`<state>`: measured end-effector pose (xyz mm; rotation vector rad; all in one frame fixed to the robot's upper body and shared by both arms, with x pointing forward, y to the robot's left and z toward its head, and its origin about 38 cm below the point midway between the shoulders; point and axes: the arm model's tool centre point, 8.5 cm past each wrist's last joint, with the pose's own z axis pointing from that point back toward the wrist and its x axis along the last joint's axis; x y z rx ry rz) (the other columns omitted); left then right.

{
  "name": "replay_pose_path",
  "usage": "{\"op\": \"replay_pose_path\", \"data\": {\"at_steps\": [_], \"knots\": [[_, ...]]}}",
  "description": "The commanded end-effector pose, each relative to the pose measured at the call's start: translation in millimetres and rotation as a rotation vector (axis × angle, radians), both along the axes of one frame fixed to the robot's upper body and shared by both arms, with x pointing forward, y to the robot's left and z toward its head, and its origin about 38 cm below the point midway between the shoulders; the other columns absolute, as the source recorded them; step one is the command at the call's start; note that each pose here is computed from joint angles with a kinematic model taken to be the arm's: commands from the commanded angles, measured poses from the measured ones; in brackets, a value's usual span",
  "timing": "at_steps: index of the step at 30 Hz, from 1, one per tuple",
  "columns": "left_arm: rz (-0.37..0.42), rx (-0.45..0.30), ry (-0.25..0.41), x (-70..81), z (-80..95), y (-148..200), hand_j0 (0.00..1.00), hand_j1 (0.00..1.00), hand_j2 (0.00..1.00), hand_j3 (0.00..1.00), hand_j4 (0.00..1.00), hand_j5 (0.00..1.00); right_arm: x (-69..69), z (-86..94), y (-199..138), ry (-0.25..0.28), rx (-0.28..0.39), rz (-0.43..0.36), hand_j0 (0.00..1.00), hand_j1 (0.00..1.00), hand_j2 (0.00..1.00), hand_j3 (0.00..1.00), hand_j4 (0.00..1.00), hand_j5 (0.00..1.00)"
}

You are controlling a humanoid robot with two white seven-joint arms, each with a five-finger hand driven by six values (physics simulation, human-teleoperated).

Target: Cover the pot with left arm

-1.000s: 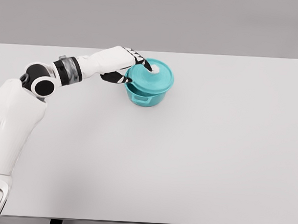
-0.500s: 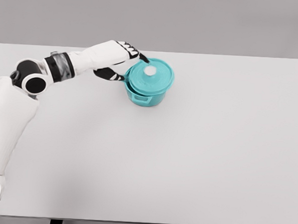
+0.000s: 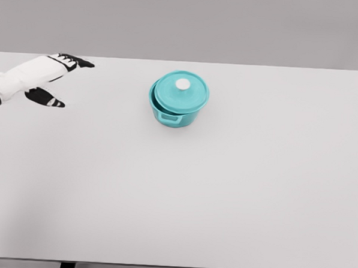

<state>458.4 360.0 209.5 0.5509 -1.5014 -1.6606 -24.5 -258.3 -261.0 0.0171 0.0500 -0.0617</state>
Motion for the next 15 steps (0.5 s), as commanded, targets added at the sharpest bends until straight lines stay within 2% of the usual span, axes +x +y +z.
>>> {"op": "replay_pose_path", "data": {"at_steps": [1, 7, 15], "knots": [[0.017, -0.003, -0.009, -0.9, 6.1, 8.8, 1.0, 1.0, 1.0, 1.0, 1.0, 1.0, -0.3, 0.0, 0.2, 0.001, 0.001, 0.0, 1.0, 1.0, 1.0, 1.0, 1.0, 1.0], [0.012, 0.004, 0.005, -2.2, 0.3, 6.8, 1.0, 1.0, 1.0, 1.0, 1.0, 1.0, 0.2, 0.0, 0.0, 0.0, 0.0, 0.0, 1.0, 1.0, 1.0, 1.0, 1.0, 1.0], [0.015, 0.002, 0.001, -2.4, 2.0, 8.1, 1.0, 1.0, 1.0, 1.0, 1.0, 1.0, -0.3, 0.0, 0.2, 0.001, 0.001, 0.0, 1.0, 1.0, 1.0, 1.0, 1.0, 1.0]]}}
